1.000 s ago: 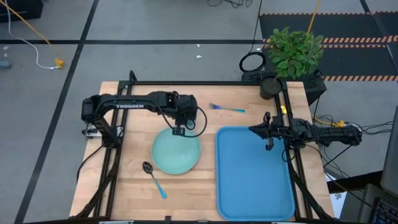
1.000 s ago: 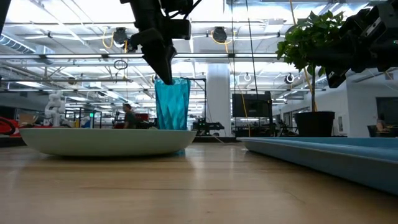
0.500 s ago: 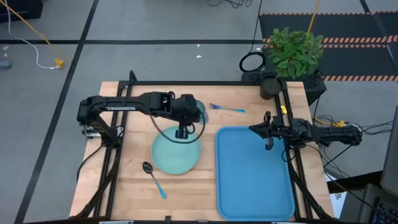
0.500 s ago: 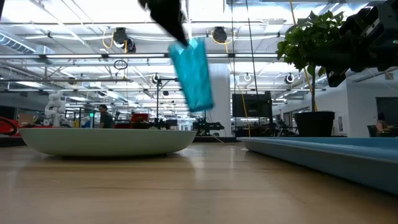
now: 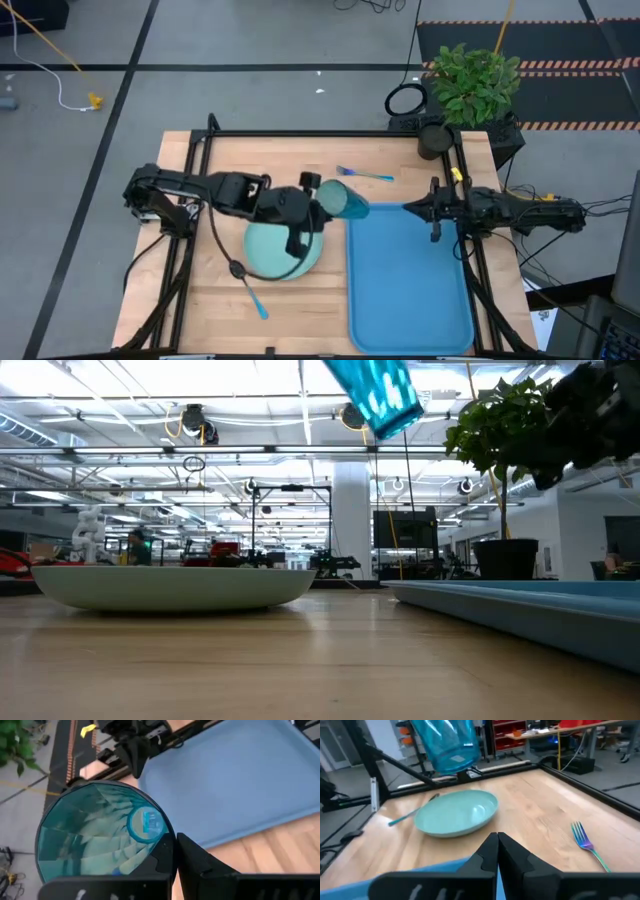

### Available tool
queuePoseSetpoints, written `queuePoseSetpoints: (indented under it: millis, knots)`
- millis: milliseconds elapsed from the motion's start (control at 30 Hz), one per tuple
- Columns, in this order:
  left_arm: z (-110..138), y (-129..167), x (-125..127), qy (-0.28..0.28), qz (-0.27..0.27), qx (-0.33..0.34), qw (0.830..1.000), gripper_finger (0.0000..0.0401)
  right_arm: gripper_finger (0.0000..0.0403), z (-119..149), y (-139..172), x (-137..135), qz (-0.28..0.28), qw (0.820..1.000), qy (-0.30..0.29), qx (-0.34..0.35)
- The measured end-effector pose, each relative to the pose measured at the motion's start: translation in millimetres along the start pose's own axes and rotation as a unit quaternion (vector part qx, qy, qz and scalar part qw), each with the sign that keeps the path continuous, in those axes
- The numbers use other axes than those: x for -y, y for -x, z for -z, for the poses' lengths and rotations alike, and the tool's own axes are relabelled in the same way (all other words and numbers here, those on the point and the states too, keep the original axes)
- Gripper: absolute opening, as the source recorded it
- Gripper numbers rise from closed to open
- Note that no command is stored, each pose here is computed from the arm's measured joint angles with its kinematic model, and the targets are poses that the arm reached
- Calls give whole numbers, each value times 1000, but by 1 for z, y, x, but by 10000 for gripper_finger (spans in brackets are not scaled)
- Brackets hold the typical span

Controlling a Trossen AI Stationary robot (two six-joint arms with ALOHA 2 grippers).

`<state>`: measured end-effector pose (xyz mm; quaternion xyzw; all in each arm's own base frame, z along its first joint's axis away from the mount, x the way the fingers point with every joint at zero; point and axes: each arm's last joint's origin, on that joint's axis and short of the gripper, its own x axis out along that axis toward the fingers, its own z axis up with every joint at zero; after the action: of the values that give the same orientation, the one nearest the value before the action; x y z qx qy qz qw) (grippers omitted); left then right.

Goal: Pick and place plate/cup/fork/spoon on tray
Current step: Put the blue glass on the blue serving tray

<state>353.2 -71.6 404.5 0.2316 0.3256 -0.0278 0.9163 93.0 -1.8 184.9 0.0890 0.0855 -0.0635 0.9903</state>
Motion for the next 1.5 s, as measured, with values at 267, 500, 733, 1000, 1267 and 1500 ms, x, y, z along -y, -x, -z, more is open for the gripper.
queuePoseSetpoints:
  millis: [267,500,733,1000,1267,1500]
  knots:
    - [-11,-55,16,-32,13,-26,999,8,0,-28,5,-5,-3,1000,-4,6]
    - [3,-106,11,-36,43,-66,996,16,0,-39,5,-8,-18,1000,-6,23]
    - [27,-147,-6,-8,91,-88,992,8,0,-38,3,-8,-18,1000,0,15]
    - [39,-162,-18,2,93,-103,990,31,0,-38,3,-8,-18,1000,0,15]
    - [45,-172,-16,4,101,-113,988,20,0,-37,2,-8,-17,1000,-3,8]
    - [44,-171,-17,23,97,-112,989,58,0,-36,2,-8,-18,1000,-7,7]
